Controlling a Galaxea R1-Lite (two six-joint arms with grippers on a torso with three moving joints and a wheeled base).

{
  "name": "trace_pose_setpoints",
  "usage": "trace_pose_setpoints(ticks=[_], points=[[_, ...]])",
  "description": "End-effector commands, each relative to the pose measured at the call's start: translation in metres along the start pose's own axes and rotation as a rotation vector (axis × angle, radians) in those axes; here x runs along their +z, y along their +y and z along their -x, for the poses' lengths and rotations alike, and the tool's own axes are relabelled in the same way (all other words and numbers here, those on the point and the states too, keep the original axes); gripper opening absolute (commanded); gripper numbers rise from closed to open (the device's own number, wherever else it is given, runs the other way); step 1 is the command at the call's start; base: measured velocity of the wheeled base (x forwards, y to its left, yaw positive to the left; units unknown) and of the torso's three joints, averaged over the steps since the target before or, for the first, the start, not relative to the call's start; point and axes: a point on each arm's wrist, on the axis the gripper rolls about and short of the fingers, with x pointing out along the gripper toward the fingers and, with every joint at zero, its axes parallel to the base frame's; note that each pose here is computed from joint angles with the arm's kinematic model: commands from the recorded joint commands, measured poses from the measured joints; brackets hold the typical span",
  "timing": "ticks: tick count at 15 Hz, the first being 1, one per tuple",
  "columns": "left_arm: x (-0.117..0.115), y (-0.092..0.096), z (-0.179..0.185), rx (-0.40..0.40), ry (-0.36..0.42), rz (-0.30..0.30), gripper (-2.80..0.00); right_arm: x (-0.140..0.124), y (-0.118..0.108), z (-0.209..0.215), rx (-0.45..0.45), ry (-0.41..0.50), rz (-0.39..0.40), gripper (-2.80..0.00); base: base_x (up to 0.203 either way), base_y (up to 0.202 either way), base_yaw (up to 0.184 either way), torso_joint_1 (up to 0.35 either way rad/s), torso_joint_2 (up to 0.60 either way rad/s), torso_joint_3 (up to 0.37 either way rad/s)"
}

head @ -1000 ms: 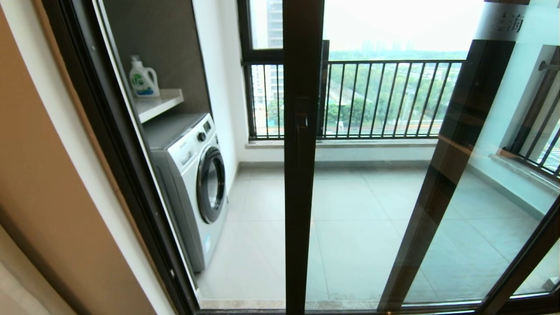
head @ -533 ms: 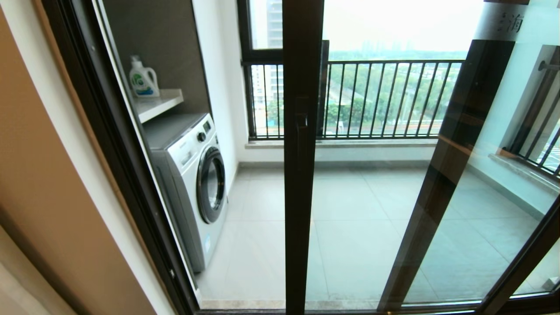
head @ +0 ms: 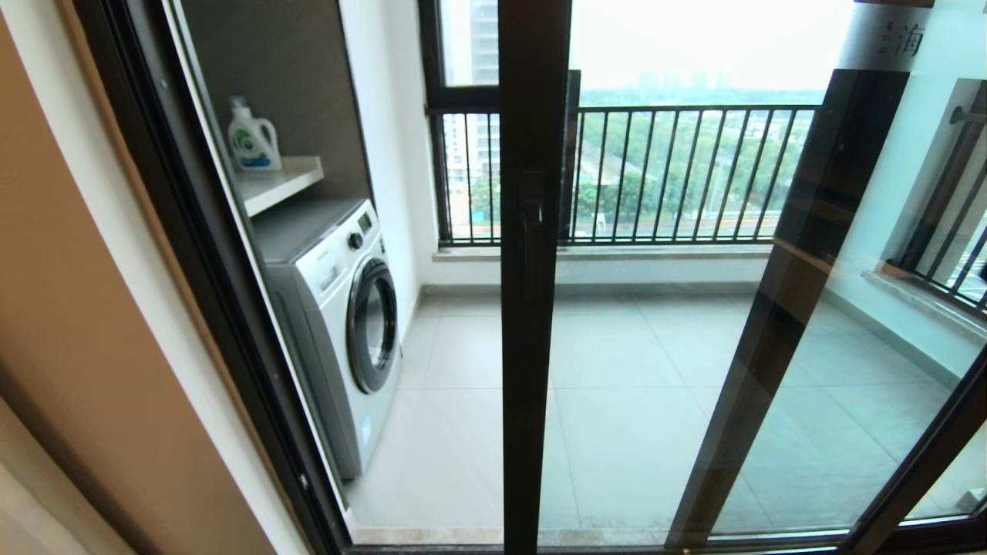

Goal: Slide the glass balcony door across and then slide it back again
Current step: Open the slid door

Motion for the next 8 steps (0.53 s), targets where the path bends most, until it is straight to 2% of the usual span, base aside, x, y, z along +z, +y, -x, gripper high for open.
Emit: trace_pose_setpoints(ticks=[1,3,5,8], points=[[0.0,0.0,0.0,0.0,0.003,0.0,-2.8,-0.01,0.016,-0.061,0.076,0.144,0.015,-2.8,0.0,0.0,0.0,0.0,0.0,0.0],[0.0,0.0,0.0,0.0,0.003,0.0,-2.8,-0.011,0.05,-0.09,0.102,0.168,0.068,-2.8,0.0,0.0,0.0,0.0,0.0,0.0],[0.0,0.0,0.0,0.0,0.003,0.0,-2.8,-0.023,0.081,-0.126,0.06,0.235,0.118,-2.8,0.0,0.0,0.0,0.0,0.0,0.0],[0.0,0.0,0.0,0.0,0.003,0.0,-2.8,-0.037,0.11,-0.175,0.028,0.275,0.148,-2.8,0.0,0.0,0.0,0.0,0.0,0.0]])
